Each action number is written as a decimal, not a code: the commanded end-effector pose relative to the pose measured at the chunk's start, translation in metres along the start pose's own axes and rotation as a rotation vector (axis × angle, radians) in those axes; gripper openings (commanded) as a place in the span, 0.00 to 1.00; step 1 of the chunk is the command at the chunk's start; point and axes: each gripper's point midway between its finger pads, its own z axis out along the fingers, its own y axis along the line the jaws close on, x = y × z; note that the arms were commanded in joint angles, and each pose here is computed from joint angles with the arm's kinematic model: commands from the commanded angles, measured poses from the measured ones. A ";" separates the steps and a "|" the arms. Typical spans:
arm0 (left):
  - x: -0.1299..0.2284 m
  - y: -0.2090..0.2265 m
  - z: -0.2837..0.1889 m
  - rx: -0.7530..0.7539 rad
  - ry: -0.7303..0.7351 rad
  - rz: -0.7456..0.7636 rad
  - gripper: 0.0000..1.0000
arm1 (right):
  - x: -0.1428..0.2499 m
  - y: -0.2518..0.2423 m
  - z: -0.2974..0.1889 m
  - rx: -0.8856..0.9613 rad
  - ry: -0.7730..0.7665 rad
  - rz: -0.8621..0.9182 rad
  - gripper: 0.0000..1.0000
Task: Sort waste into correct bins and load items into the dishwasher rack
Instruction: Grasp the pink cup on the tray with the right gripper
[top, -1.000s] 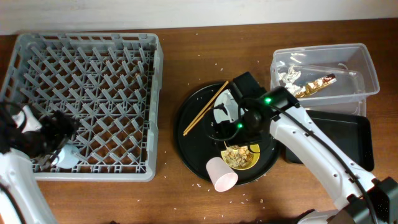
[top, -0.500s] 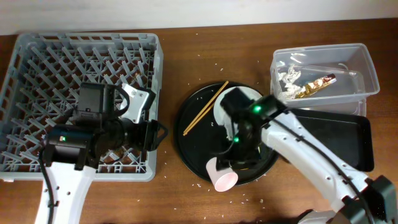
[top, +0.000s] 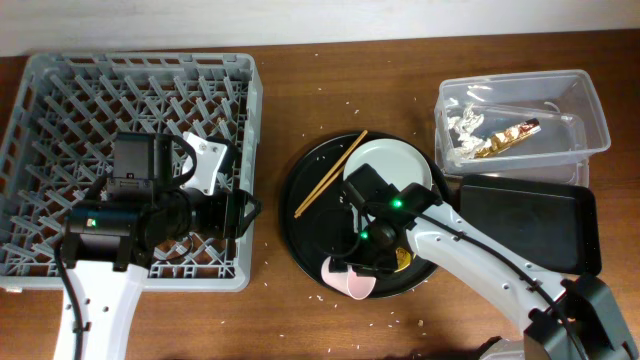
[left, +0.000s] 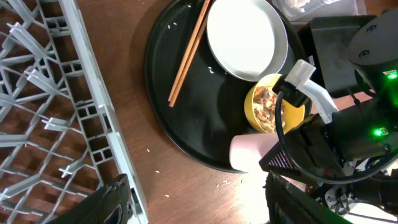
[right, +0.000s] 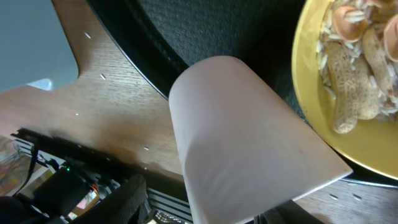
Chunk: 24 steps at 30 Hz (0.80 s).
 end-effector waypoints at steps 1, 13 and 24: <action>-0.004 0.002 -0.003 -0.011 -0.013 -0.001 0.69 | -0.004 0.010 -0.004 -0.028 -0.022 -0.011 0.54; -0.030 -0.007 -0.025 -0.018 -0.103 0.042 0.70 | 0.010 0.065 -0.012 -0.240 0.001 -0.350 0.53; -0.031 -0.009 -0.029 -0.018 -0.103 0.043 0.74 | 0.002 0.082 -0.039 -0.298 -0.097 -0.482 0.59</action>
